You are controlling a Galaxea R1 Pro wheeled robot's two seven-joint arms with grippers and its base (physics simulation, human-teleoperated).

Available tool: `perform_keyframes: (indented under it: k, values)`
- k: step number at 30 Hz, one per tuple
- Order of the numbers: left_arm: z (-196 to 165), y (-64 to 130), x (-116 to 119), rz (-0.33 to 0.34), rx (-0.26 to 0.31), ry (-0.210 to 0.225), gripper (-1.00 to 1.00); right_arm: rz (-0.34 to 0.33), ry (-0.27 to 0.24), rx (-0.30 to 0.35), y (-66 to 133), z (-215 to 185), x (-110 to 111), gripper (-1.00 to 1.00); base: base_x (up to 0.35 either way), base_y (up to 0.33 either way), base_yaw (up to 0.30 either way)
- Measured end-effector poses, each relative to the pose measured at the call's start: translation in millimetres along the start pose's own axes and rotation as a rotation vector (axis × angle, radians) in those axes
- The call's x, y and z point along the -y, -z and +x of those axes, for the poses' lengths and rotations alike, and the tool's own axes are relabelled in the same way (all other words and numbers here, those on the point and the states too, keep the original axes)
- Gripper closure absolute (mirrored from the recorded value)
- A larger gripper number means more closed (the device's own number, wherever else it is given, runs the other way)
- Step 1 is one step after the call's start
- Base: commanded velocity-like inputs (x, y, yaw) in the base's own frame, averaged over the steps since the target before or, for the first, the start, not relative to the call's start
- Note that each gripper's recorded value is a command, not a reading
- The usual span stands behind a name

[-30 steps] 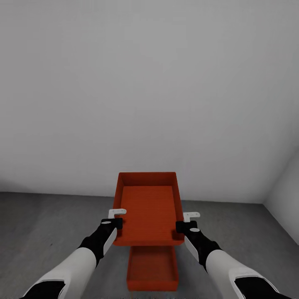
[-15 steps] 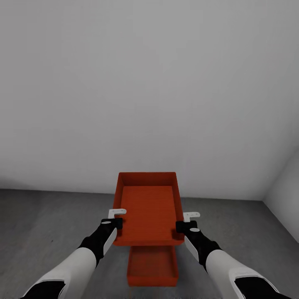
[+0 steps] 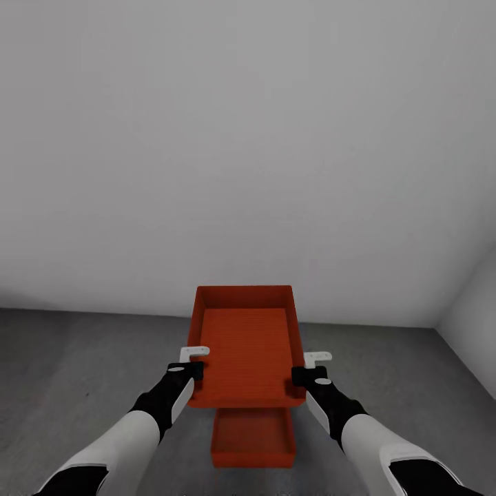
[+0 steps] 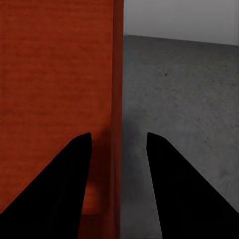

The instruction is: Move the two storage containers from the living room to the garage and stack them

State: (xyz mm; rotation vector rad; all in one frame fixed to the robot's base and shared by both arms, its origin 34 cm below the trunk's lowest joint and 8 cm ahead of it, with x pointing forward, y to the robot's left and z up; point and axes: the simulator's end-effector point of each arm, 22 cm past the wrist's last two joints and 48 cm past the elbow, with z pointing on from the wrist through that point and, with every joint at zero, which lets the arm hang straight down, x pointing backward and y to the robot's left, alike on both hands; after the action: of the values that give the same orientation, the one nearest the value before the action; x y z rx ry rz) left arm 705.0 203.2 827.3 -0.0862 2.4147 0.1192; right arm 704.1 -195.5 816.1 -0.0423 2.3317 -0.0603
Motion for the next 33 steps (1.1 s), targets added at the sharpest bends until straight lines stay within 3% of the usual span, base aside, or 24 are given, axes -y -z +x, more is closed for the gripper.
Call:
perform_keyframes:
  k: [33]
  values:
    - [28,-16.8,1,-0.002,-0.053,-0.006,1.00,-0.003,0.002,-0.053,-13.8,30,-2,1.00,0.000,0.000,0.000]
